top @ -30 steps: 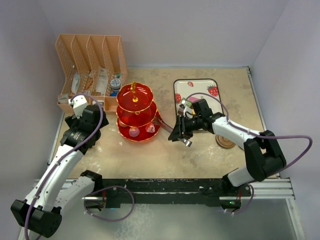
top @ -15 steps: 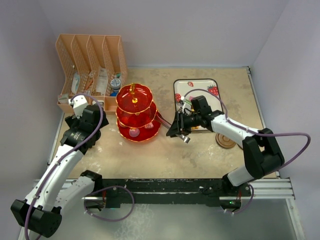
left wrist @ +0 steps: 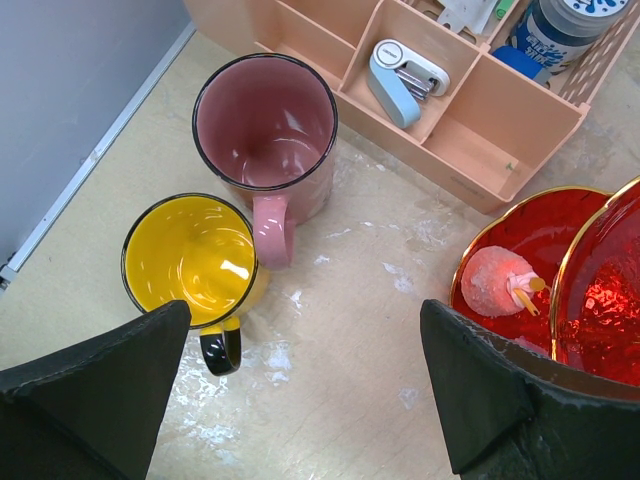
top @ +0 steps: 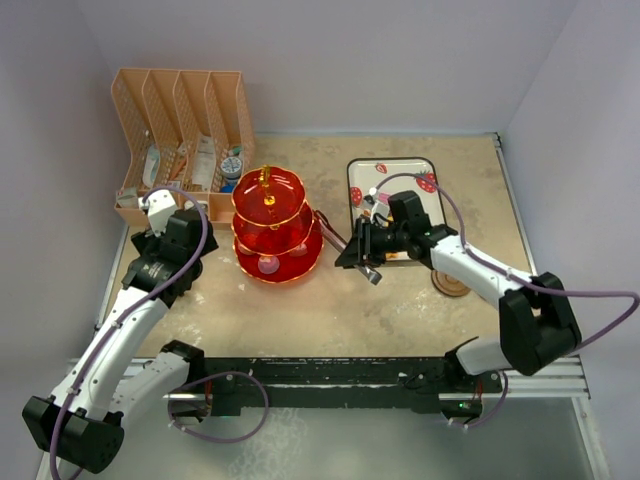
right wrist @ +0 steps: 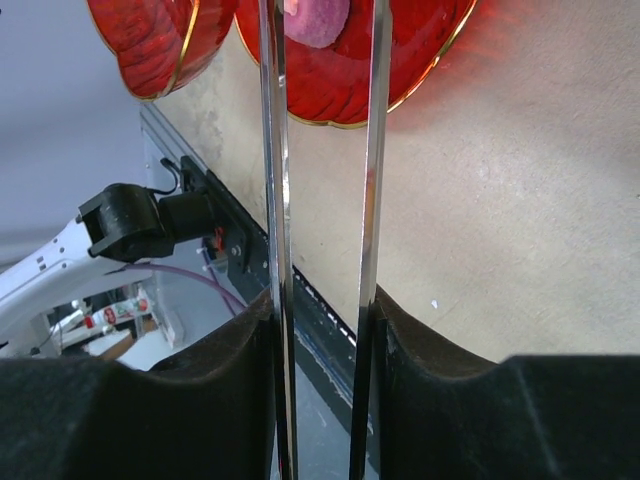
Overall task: Serve the afternoon tea
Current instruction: Place the desert on the desert table, then pick up the desert from the tray.
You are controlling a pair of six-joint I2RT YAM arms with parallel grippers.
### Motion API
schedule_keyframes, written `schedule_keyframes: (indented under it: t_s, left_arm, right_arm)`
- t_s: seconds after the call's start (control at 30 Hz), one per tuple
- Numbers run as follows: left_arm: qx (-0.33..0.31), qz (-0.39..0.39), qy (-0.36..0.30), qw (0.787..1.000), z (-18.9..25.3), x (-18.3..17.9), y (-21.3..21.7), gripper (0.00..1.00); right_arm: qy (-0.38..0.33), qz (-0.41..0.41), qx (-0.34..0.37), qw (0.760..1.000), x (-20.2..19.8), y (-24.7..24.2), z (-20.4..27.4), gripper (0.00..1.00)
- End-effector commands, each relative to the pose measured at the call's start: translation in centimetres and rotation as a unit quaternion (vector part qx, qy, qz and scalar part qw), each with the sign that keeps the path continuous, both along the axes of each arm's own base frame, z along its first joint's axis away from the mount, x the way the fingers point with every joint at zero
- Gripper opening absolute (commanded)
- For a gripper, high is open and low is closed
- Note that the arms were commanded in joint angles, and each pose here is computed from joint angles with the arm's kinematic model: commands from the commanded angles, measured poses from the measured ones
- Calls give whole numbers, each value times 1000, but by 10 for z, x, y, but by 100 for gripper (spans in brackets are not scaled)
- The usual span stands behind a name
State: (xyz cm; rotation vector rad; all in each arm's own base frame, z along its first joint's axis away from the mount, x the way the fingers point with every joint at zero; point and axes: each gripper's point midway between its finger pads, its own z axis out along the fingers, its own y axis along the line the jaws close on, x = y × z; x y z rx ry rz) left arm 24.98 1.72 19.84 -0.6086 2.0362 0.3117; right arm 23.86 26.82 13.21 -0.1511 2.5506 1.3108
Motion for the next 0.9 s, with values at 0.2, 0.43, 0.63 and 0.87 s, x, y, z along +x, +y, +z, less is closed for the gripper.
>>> schedule_keyframes:
  t_s: [0.2,0.43,0.63,0.87]
  left_arm:
    - [-3,1,-29,1000,15,5,-1,94]
    - [-5,-2,-33,999,17,5,-1,95]
    - [-6,0,-38,999,19,4,0,95]
    - [-6,1,-38,999,19,3,0,95]
  right_arm:
    - [-75,-79,-44,993,3,-30,23,36]
    - [-141,-160,-96,972,17,-63,46,34]
    - [-193,-197,-162,948,35,-90,64,33]
    - [-172,-225,-177,943,58,-140,49,30]
